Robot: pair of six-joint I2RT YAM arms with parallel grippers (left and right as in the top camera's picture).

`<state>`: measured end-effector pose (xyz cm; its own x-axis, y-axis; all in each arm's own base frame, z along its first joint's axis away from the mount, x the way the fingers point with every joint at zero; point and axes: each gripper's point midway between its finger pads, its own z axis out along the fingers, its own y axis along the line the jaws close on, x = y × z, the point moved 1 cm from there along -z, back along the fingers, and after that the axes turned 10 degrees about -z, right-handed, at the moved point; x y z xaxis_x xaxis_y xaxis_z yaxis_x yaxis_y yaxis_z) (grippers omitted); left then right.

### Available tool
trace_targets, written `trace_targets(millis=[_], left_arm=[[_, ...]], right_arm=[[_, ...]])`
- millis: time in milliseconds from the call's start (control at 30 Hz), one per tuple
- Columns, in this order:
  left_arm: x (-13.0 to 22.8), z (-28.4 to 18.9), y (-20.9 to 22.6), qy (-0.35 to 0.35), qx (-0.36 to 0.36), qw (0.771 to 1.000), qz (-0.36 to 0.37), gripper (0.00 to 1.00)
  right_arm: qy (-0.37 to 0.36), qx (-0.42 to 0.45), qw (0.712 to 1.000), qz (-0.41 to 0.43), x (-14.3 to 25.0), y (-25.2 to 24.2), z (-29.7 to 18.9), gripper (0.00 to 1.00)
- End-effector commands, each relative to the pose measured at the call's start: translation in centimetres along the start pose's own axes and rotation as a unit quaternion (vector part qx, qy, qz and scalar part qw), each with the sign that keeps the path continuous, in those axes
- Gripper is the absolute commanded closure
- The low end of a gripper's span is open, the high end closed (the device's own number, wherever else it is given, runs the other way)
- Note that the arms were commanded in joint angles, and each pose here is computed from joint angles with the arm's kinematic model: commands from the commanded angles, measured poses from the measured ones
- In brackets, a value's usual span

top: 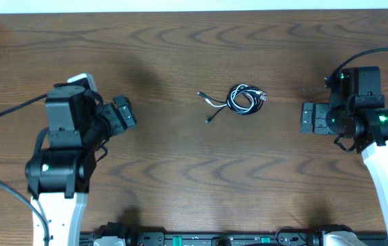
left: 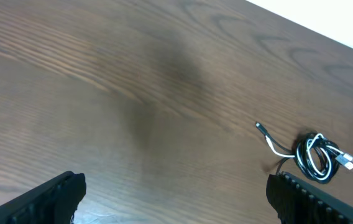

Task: Untangle cables
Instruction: 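Raise the left arm and move it toward the cable bundle, then lower the left gripper onto the black-white cable bundle and grasp it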

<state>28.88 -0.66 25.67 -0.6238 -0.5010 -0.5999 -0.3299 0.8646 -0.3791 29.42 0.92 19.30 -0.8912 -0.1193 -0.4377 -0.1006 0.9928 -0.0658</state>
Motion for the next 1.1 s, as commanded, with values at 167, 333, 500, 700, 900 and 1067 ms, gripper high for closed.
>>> trace_targets(millis=[167,333,500,700,900,1067], left_arm=[[-0.4,3.7,-5.8,0.071,0.027,0.996,0.057,0.02],[1.3,7.4,-8.9,0.110,0.036,0.989,0.089,0.07],[5.2,11.5,-12.1,0.155,0.052,0.978,0.130,0.07],[11.0,15.8,-16.2,0.208,0.095,0.958,0.171,0.07],[15.6,19.0,-18.9,0.233,0.121,0.949,0.175,0.08],[18.3,21.0,-20.1,0.254,0.121,0.952,0.120,0.08]], right_arm=[[-0.026,-0.015,1.000,-0.007,-1.3,0.6,-0.9,0.01],[-0.025,-0.015,1.000,-0.007,-1.2,0.6,-0.9,0.01],[-0.026,-0.015,1.000,-0.007,-1.3,0.6,-0.9,0.01],[-0.025,-0.015,1.000,-0.005,-1.2,0.6,-0.9,0.01],[-0.020,-0.015,1.000,-0.005,-1.0,0.6,-0.8,0.01],[-0.018,-0.015,1.000,-0.005,-0.9,0.6,-0.8,0.01]])
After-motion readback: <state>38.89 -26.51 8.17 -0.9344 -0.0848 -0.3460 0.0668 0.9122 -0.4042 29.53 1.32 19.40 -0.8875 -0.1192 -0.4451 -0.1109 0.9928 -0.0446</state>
